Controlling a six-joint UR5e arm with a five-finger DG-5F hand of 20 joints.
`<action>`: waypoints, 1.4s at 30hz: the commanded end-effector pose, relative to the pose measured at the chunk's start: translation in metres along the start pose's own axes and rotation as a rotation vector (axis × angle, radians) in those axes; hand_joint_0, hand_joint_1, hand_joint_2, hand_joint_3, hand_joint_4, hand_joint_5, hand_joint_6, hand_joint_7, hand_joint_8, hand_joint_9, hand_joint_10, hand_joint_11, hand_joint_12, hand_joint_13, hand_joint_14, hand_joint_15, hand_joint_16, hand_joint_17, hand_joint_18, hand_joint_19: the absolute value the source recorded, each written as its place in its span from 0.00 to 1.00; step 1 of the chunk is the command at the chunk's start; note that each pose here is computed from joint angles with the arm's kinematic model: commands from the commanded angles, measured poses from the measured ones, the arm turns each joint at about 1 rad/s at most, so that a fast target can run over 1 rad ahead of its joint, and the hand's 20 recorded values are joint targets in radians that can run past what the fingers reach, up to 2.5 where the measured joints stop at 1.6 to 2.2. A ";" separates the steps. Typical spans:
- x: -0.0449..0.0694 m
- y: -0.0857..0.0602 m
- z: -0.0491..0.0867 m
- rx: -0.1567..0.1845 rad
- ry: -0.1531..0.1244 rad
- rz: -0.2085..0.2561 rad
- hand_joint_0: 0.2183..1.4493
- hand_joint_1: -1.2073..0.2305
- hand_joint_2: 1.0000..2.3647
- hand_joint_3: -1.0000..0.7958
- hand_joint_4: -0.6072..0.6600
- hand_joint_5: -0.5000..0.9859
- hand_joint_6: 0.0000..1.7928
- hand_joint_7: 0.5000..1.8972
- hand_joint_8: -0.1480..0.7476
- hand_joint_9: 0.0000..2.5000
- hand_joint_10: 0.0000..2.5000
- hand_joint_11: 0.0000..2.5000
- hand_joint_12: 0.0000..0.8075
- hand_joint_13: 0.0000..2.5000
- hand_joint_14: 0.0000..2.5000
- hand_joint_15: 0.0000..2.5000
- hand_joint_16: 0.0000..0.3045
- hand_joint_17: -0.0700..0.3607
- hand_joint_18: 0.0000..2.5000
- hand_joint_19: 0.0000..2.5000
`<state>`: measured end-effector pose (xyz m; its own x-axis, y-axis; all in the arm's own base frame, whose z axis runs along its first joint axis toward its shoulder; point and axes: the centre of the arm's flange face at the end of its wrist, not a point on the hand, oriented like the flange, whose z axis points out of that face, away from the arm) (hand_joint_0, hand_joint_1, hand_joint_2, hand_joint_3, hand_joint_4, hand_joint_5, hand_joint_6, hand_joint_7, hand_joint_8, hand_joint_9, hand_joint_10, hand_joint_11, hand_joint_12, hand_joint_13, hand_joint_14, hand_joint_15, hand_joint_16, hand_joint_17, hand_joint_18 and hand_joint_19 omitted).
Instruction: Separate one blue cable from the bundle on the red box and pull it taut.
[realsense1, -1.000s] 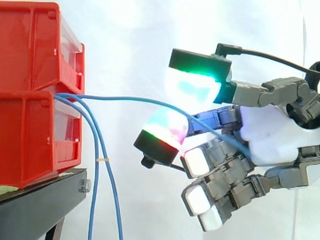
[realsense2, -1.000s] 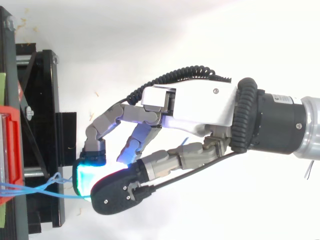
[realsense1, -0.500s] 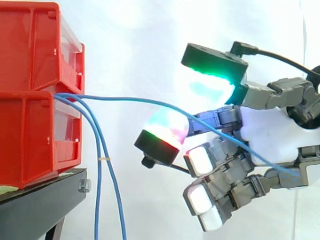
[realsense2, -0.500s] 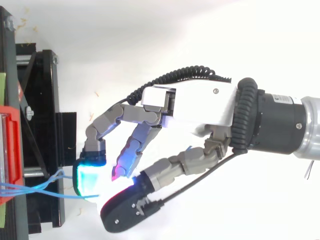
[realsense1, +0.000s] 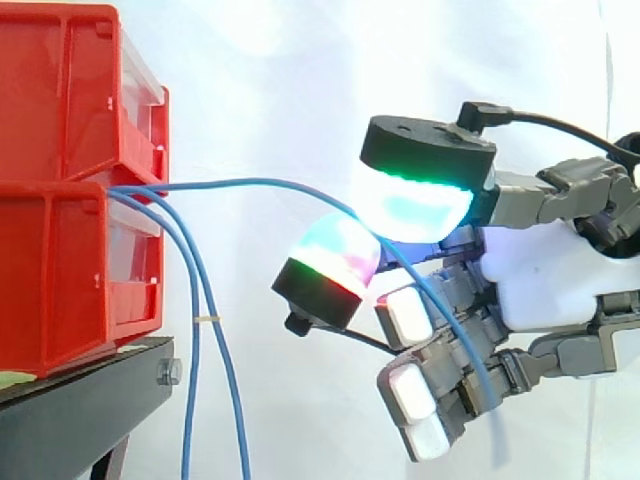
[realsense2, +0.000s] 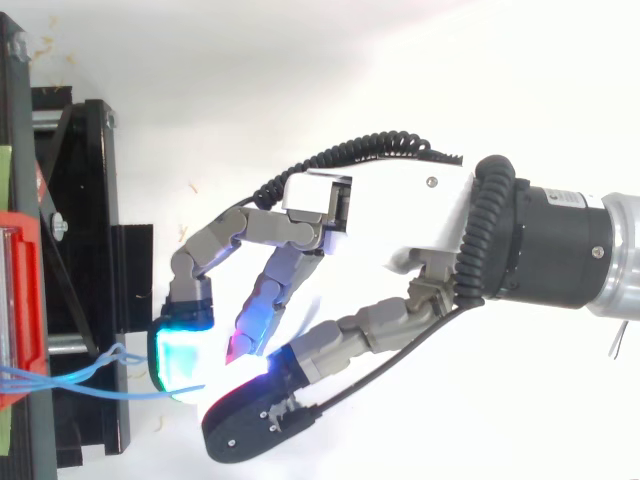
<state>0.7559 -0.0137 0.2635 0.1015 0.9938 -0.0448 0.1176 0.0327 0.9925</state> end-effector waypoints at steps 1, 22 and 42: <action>0.000 0.000 0.000 0.000 -0.001 0.000 0.30 0.40 0.01 0.38 0.49 0.32 0.48 0.32 0.38 0.50 0.00 0.11 0.42 0.41 0.01 0.18 0.17 0.43 0.30 0.23; 0.000 0.000 0.000 -0.001 -0.003 0.000 0.31 0.46 0.01 0.37 0.57 0.31 0.48 0.31 0.42 0.53 0.01 0.13 0.41 0.40 0.01 0.17 0.16 0.41 0.29 0.22; -0.002 -0.001 0.001 -0.002 -0.004 0.004 0.25 0.52 0.00 0.28 0.55 0.32 0.47 0.32 0.44 0.55 0.01 0.14 0.44 0.42 0.01 0.17 0.17 0.44 0.31 0.22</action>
<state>0.7561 -0.0140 0.2635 0.1040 0.9936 -0.0444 0.1163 0.0321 0.9927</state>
